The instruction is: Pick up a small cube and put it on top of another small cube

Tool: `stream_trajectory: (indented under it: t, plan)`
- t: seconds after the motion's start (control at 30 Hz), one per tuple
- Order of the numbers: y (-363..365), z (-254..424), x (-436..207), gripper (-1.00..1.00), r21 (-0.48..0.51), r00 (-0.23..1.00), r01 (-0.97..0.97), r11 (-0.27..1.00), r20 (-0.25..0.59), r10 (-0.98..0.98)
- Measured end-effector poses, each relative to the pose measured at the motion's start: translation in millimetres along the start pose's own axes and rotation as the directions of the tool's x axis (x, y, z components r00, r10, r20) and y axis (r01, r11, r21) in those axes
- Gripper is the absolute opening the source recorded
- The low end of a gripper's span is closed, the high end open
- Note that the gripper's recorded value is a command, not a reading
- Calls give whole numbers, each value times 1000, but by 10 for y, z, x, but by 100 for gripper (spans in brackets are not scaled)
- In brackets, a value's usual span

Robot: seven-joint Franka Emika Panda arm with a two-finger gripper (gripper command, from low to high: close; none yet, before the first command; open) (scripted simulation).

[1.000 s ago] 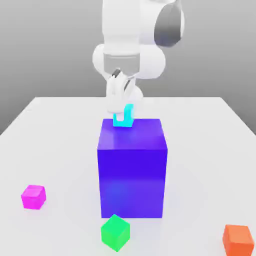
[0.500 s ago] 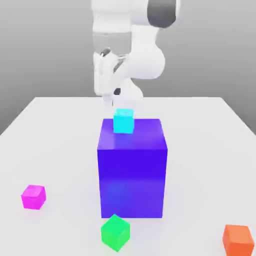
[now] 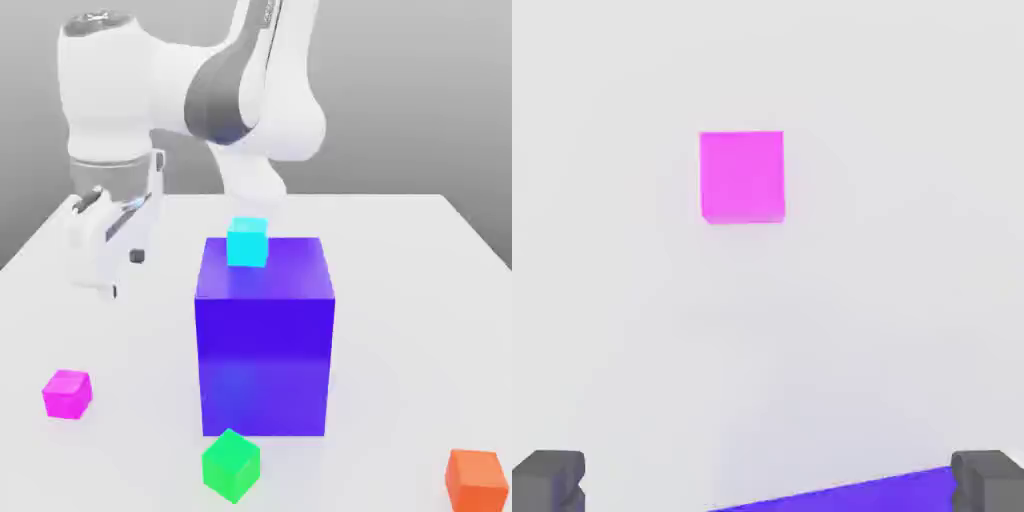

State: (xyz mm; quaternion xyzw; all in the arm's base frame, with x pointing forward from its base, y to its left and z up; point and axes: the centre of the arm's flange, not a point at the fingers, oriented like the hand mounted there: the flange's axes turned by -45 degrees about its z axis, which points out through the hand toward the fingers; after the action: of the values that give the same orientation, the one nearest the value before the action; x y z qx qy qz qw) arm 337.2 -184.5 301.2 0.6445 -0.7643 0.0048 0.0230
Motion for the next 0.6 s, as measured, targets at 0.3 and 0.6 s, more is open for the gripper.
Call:
stream_trajectory:
  t: [0.3, 0.6]
  plan:
    - [-35, 844, 688, 100, 13, 1000, 4, 1000, 28, -5]
    - [-43, 1757, 783, -100, 24, 999, 21, 1000, 42, -22]
